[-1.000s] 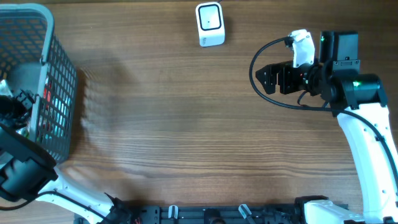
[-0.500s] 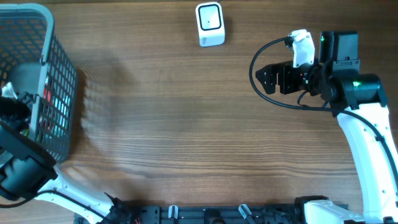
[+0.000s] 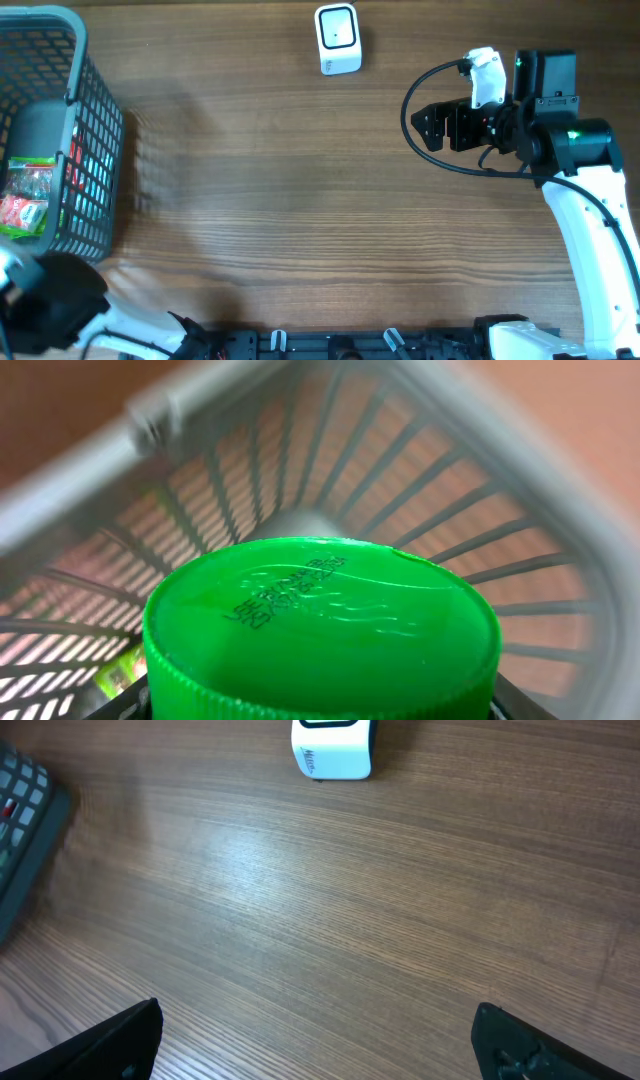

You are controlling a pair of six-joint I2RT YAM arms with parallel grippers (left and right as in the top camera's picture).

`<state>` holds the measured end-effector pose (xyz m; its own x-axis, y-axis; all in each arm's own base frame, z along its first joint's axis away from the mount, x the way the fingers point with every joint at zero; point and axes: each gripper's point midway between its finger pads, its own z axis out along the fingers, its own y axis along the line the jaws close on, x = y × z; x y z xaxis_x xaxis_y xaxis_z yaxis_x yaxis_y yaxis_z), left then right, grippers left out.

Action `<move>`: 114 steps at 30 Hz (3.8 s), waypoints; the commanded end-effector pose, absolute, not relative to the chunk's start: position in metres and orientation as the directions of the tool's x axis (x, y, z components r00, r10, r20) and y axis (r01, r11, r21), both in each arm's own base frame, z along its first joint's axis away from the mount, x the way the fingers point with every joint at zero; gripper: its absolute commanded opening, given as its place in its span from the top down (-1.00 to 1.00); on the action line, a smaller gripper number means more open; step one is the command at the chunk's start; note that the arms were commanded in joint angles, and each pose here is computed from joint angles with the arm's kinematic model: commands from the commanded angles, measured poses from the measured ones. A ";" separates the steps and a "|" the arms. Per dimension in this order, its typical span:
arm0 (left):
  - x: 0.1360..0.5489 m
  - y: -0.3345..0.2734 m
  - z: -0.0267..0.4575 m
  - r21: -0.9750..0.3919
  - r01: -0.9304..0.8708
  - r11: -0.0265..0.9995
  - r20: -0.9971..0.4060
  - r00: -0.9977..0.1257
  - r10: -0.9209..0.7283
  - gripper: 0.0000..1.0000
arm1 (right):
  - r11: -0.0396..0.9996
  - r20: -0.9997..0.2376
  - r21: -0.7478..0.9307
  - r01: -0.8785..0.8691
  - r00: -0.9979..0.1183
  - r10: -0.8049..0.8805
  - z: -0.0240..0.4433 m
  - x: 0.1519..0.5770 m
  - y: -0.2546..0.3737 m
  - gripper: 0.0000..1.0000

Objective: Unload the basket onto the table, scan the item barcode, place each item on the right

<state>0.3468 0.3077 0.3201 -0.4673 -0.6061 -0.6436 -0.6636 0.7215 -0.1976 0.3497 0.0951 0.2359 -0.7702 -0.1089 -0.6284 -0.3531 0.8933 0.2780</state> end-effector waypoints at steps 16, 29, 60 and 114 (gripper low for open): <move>0.312 0.036 0.469 -0.358 -0.081 0.930 -0.796 -0.494 -0.349 0.12 | 0.882 -0.643 0.291 -0.371 -0.758 -0.106 0.244 0.351 0.100 -0.99; 0.328 -0.101 0.357 -0.330 0.109 0.938 -0.471 -0.880 -0.063 0.21 | 0.882 -0.643 0.291 -0.371 -0.758 -0.106 0.244 0.351 0.100 -0.99; 0.369 -0.252 0.025 0.095 0.128 0.987 -0.086 -0.987 0.136 0.39 | 0.882 -0.643 0.291 -0.371 -0.758 -0.106 0.244 0.351 0.100 -0.99; 0.410 -0.182 0.158 0.870 0.039 0.491 -0.285 -0.773 0.566 0.38 | 0.882 -0.643 0.291 -0.371 -0.758 -0.107 0.244 0.351 0.100 -0.99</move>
<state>0.4068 -0.1739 0.1188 -0.8152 0.5405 -0.2083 0.1077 0.4948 0.8623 0.3497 0.0952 0.2359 -0.7704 -0.1086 -0.6283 -0.3530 0.8932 0.2785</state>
